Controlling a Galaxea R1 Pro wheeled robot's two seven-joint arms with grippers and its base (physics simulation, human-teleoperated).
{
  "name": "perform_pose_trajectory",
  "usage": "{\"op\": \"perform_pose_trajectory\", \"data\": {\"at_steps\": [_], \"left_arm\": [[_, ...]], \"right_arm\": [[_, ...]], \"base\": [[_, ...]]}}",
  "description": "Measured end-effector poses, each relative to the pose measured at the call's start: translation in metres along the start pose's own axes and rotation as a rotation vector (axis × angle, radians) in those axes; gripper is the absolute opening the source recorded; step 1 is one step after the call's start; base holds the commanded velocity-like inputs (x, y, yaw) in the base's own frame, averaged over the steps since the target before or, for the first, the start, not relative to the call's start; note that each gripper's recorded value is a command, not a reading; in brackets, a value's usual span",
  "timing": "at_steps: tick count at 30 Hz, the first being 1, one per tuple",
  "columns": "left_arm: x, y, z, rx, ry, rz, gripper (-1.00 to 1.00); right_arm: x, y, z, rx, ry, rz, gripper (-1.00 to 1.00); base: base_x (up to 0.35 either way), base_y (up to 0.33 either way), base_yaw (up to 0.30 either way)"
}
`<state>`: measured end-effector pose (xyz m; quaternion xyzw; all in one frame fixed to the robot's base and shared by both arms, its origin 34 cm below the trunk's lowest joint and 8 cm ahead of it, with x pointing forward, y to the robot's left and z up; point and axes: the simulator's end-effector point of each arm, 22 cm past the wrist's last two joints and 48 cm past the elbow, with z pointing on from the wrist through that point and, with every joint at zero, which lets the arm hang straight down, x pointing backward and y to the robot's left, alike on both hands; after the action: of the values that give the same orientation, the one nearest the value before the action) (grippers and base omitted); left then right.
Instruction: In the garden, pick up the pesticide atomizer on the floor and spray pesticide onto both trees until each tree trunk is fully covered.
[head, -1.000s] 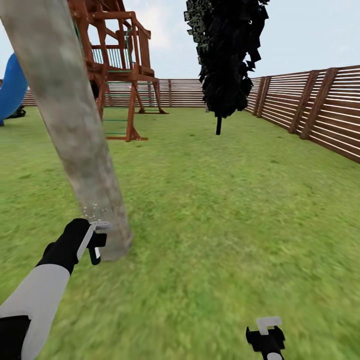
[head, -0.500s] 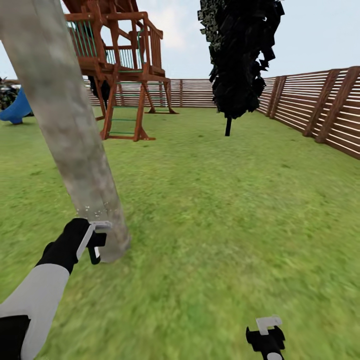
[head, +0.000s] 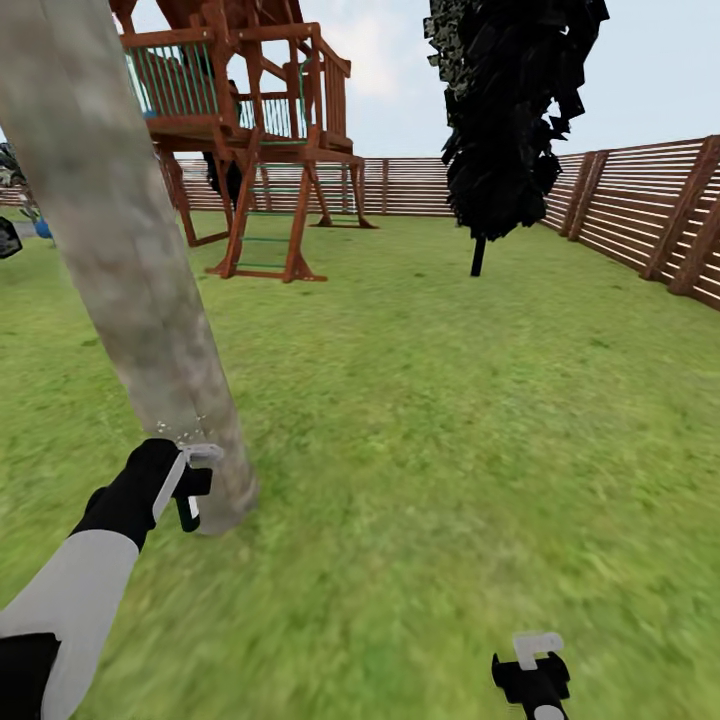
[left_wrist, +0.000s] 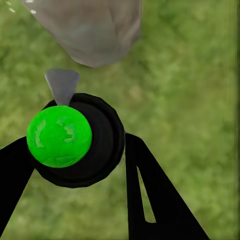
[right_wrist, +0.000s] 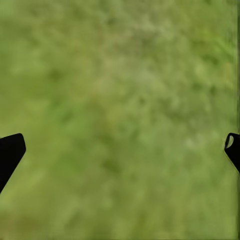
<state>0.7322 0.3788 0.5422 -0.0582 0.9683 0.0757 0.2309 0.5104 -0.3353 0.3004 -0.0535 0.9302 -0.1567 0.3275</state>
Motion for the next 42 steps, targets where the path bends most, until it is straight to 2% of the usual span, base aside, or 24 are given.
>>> {"op": "perform_pose_trajectory", "data": {"at_steps": [5, 7, 12, 15, 16, 18, 24, 30, 35, 38, 42], "left_arm": [[0.014, 0.006, 0.007, -0.012, 0.024, 0.002, -1.00], [0.040, 0.008, 0.018, -0.015, 0.058, 0.007, -1.00], [0.047, 0.007, 0.021, -0.015, 0.064, 0.010, -1.00], [0.057, 0.006, 0.027, -0.012, 0.086, 0.010, -1.00], [0.064, 0.006, 0.038, -0.014, 0.074, 0.009, -1.00], [0.073, 0.007, 0.047, -0.017, 0.077, 0.010, -1.00], [0.080, 0.024, 0.051, -0.042, 0.083, 0.008, -1.00], [0.102, 0.027, 0.057, -0.053, 0.113, 0.016, -1.00], [0.102, 0.035, 0.059, -0.094, 0.084, -0.002, -1.00], [0.092, 0.035, 0.058, -0.114, 0.045, -0.013, -1.00], [0.088, 0.039, 0.057, -0.126, 0.032, 0.005, -1.00]], "right_arm": [[0.000, 0.001, 0.000, -0.002, 0.000, 0.000, 1.00], [0.000, 0.001, 0.000, -0.002, 0.000, 0.000, 1.00], [0.000, 0.001, 0.000, -0.002, 0.000, 0.000, 1.00], [0.001, 0.000, 0.000, 0.000, 0.001, 0.000, 1.00], [0.001, -0.001, 0.000, 0.001, 0.000, -0.001, 1.00], [0.001, -0.001, 0.000, 0.001, 0.001, -0.001, 1.00], [0.001, 0.000, 0.000, 0.000, 0.001, 0.000, 1.00], [0.000, 0.003, -0.001, -0.005, 0.001, 0.003, 1.00], [-0.001, 0.007, -0.001, -0.011, -0.001, 0.004, 1.00], [0.001, 0.004, -0.001, -0.007, 0.001, 0.000, 1.00], [0.003, 0.007, -0.002, -0.012, 0.003, -0.002, 1.00]], "base": [[0.101, -0.265, 0.265], [0.139, -0.264, 0.276], [0.212, -0.219, 0.159], [0.239, -0.199, 0.010], [0.241, -0.197, 0.001], [0.242, -0.196, 0.000], [0.179, -0.128, 0.061], [0.007, -0.004, 0.268], [0.000, 0.000, 0.277], [0.000, 0.000, 0.172], [0.140, -0.101, 0.023]]}}
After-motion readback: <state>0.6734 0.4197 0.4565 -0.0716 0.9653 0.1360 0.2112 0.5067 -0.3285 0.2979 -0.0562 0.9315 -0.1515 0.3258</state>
